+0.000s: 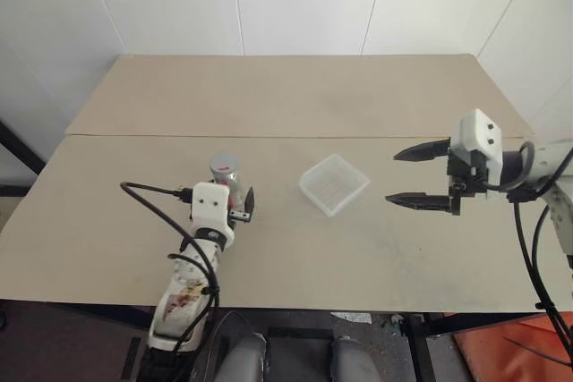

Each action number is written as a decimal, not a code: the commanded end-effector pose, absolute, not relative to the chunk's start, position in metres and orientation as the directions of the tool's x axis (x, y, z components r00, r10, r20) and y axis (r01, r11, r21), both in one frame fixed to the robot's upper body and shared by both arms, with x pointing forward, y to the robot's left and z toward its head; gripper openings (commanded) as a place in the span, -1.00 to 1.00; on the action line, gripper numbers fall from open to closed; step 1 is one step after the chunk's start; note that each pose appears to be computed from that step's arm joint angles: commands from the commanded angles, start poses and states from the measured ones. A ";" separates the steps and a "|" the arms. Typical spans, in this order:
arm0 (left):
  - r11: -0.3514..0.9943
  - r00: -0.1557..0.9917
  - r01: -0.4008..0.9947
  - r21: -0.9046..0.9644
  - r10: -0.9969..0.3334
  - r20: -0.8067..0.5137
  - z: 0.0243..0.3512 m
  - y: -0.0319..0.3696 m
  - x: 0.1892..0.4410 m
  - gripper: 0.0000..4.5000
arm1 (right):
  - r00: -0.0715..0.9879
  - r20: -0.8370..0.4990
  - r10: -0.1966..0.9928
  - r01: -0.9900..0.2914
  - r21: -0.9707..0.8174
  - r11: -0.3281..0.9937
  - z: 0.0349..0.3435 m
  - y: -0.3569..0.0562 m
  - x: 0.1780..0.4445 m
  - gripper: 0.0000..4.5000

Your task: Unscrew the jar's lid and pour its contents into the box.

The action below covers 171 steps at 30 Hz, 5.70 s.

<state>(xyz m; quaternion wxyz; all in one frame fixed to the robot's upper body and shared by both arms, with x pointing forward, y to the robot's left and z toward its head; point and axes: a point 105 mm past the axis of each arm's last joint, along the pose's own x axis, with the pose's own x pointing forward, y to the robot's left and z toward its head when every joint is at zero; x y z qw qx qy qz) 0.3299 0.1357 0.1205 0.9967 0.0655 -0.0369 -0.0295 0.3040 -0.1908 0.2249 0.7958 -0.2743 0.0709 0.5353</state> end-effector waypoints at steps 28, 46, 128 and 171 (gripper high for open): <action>0.989 0.971 -0.052 0.135 0.018 0.238 0.157 0.146 0.353 -0.13 | 0.360 -0.384 0.850 -0.878 -0.447 0.170 0.251 -0.179 0.283 1.00; 0.354 0.363 0.919 0.173 -0.931 -0.024 0.234 0.159 0.319 -0.13 | 0.160 0.030 0.987 -0.937 -0.311 0.161 0.300 -0.045 0.291 1.00; 0.217 0.221 0.946 0.241 -0.975 0.012 0.220 0.125 0.334 -0.13 | 0.400 0.002 0.917 -0.855 -0.361 0.373 0.291 0.024 0.321 0.96; 0.236 0.243 0.941 0.242 -0.970 0.000 0.226 0.135 0.339 -0.13 | 0.322 0.065 0.944 -0.894 -0.306 0.326 0.309 -0.040 0.309 0.96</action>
